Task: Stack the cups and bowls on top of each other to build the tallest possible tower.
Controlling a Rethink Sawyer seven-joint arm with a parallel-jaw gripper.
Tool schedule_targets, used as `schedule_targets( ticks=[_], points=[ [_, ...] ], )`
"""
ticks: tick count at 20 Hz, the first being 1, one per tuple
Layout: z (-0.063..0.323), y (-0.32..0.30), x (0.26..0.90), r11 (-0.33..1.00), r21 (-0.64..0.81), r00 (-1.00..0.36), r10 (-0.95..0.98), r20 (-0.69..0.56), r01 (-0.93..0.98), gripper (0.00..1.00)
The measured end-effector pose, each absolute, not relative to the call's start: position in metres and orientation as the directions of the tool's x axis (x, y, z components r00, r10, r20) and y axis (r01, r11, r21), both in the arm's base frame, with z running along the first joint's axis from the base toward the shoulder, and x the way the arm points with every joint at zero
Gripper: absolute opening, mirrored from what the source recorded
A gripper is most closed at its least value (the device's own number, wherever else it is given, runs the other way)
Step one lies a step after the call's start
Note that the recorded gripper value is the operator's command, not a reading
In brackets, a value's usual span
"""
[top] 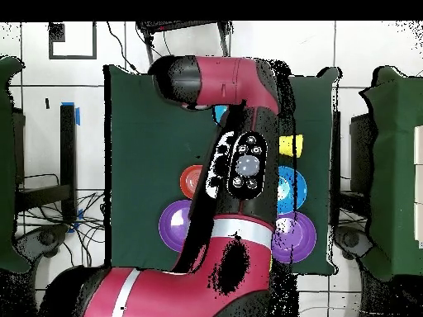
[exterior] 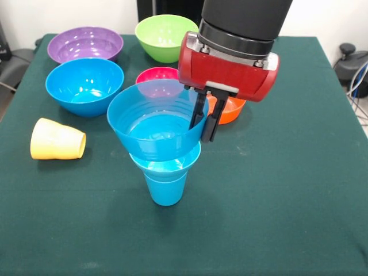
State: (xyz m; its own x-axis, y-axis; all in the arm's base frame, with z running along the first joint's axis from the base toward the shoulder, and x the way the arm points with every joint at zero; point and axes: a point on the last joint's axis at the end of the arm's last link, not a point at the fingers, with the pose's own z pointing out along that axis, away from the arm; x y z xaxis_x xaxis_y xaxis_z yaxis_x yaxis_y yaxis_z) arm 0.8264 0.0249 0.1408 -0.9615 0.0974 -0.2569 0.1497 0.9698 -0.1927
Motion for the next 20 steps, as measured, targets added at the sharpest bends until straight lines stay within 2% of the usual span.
schedule_targets(
  ticks=[10,20],
  points=[
    [0.152,0.006,0.816,0.951,-0.298,-0.979,0.022,-0.203,0.083,0.00],
    [0.159,-0.032,0.800,0.941,-0.327,-0.983,0.033,-0.181,0.092,0.00]
  ],
)
